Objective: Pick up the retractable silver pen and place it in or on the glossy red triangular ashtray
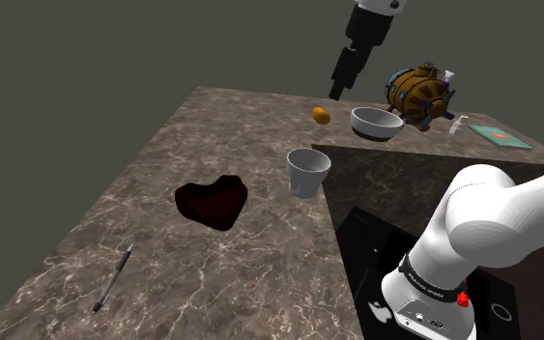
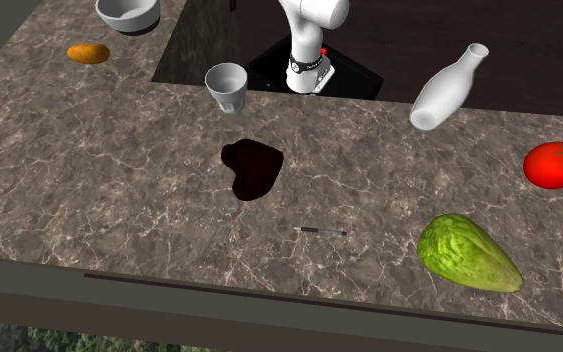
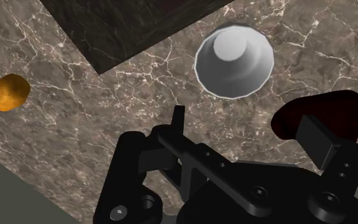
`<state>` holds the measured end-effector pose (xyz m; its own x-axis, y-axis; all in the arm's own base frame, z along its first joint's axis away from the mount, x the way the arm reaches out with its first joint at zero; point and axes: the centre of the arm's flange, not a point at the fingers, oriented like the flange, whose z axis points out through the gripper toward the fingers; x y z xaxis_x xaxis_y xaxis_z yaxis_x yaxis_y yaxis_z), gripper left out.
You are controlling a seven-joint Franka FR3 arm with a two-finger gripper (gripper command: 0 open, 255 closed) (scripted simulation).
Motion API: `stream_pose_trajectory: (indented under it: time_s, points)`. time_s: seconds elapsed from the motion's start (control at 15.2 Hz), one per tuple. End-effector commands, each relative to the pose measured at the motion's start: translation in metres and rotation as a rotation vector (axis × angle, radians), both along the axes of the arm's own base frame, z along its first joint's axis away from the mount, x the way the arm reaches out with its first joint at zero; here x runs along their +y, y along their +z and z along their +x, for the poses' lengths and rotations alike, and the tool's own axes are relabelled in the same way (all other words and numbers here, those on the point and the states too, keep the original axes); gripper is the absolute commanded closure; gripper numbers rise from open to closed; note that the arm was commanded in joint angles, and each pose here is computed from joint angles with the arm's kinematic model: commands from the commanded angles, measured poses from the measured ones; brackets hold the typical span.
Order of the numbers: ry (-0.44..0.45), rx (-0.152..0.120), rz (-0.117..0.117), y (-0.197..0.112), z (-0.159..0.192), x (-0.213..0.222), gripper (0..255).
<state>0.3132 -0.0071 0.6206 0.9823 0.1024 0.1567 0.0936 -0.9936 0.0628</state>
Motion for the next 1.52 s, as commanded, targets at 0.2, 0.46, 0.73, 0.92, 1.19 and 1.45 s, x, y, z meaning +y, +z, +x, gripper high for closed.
stream_pose_trajectory:
  time_s: [0.2, 0.46, 0.73, 0.92, 1.19, 1.45]
  points:
    - [-0.068, 0.006, 0.014, -0.019, -0.003, 0.034, 0]
    - [-0.158, 0.014, 0.032, -0.044, -0.005, 0.079, 0]
    - [-0.249, 0.022, 0.05, -0.068, -0.002, 0.125, 0]
    - [-0.317, 0.028, 0.064, -0.086, 0.003, 0.16, 0]
    - [-0.407, 0.036, 0.082, -0.108, 0.013, 0.205, 0]
    - [-0.498, 0.044, 0.101, -0.13, 0.026, 0.25, 0]
